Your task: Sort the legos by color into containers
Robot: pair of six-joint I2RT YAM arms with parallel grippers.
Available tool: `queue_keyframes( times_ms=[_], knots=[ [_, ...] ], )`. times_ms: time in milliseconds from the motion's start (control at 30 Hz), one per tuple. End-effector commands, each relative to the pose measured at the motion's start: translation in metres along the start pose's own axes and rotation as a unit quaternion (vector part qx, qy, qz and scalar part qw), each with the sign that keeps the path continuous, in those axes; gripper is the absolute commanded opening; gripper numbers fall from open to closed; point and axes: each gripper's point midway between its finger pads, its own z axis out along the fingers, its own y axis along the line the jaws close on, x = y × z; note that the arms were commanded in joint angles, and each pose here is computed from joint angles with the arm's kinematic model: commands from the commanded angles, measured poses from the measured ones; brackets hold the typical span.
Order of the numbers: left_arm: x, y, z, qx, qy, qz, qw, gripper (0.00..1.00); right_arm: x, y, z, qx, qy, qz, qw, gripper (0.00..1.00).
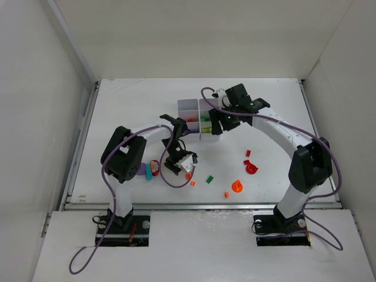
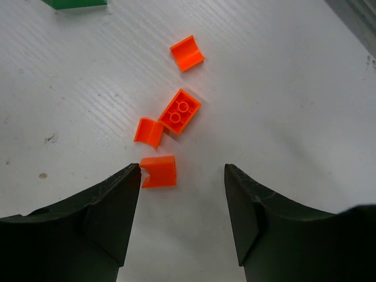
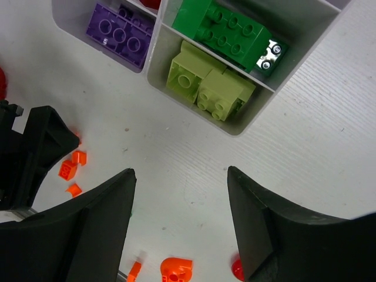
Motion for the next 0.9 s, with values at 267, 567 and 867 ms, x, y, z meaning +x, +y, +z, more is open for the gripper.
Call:
queue_keyframes(
  times_ms=[267, 567, 867],
  knots=[
    [-0.021, 0.013, 0.007, 0.032, -0.029, 0.083, 0.996, 0.24, -0.001, -0.017, 0.006, -0.015, 0.004, -0.013, 1.0, 0.69],
    [-0.021, 0.007, 0.002, 0.017, -0.044, 0.087, 0.995, 0.0, -0.004, -0.024, 0.001, -0.009, -0.002, -0.007, 1.0, 0.68],
    [-0.02, 0.01, -0.016, -0.004, -0.024, 0.062, 0.998, 0.62, -0.007, -0.023, -0.006, -0.009, -0.011, -0.009, 1.0, 0.68]
  ],
)
